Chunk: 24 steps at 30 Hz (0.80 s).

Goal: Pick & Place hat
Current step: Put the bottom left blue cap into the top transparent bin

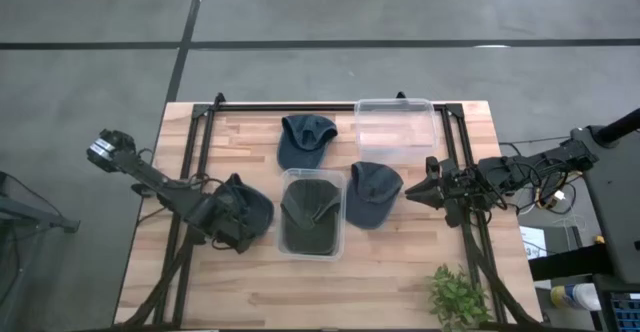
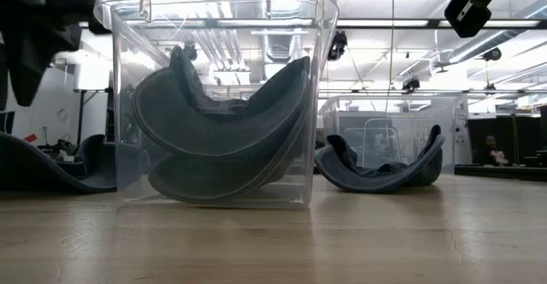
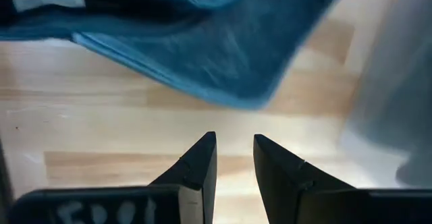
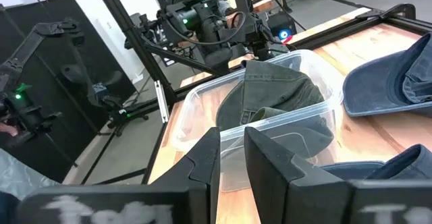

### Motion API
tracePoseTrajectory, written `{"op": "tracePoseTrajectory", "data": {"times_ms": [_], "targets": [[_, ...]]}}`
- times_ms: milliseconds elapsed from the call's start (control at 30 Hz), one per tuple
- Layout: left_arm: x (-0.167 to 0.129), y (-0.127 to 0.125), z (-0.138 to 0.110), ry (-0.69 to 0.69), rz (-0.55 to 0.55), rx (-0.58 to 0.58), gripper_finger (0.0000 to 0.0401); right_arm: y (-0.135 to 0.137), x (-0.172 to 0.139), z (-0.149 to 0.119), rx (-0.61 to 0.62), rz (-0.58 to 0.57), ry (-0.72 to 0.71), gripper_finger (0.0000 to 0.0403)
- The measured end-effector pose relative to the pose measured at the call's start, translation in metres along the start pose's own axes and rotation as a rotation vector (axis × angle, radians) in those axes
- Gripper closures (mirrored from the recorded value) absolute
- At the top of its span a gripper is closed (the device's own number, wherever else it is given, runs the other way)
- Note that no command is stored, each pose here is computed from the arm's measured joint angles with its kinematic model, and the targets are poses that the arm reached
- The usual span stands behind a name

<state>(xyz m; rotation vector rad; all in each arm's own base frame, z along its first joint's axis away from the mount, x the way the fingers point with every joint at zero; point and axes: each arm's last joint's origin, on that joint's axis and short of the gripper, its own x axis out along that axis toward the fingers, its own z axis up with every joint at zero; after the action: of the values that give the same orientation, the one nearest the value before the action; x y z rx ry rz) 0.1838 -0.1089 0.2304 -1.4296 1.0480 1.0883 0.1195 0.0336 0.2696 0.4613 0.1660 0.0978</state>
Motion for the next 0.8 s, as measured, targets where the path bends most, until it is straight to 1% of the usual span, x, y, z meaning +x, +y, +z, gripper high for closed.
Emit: {"op": "tracePoseTrajectory", "data": {"times_ms": [133, 267, 300, 333, 367, 467, 533, 633, 800], "targets": [[-0.01, 0.0, -0.005, 0.014, 0.03, 0.137, 0.031, 0.0, 0.0, 0.0, 0.0, 0.001, 0.0, 0.0339], [-0.024, -0.002, -0.005, 0.008, 0.028, 0.35, 0.031, 0.0, 0.0, 0.0, 0.0, 0.003, 0.001, 0.0339], [-0.026, -0.003, -0.006, 0.01, 0.023, 0.384, 0.031, 0.0, 0.0, 0.0, 0.0, 0.003, 0.001, 0.0339], [-0.028, -0.003, -0.006, 0.011, 0.023, 0.375, 0.031, 0.0, 0.0, 0.0, 0.0, 0.003, 0.001, 0.0339], [-0.03, -0.003, -0.006, 0.01, 0.031, 0.326, 0.031, 0.0, 0.0, 0.0, 0.0, 0.003, 0.001, 0.0339], [-0.033, 0.002, -0.006, -0.007, 0.061, 0.116, 0.031, 0.0, 0.0, 0.0, 0.001, 0.003, 0.001, 0.0339], [-0.034, 0.006, -0.007, -0.019, 0.079, 0.026, 0.031, 0.0, 0.0, 0.0, 0.001, 0.003, 0.001, 0.0339], [-0.031, 0.006, -0.009, -0.022, 0.083, -0.028, 0.031, 0.0, 0.0, 0.0, 0.001, 0.003, 0.001, 0.0339], [-0.019, 0.002, -0.012, -0.051, 0.11, -0.046, 0.031, 0.0, 0.0, 0.0, 0.001, 0.004, 0.001, 0.0339]]}}
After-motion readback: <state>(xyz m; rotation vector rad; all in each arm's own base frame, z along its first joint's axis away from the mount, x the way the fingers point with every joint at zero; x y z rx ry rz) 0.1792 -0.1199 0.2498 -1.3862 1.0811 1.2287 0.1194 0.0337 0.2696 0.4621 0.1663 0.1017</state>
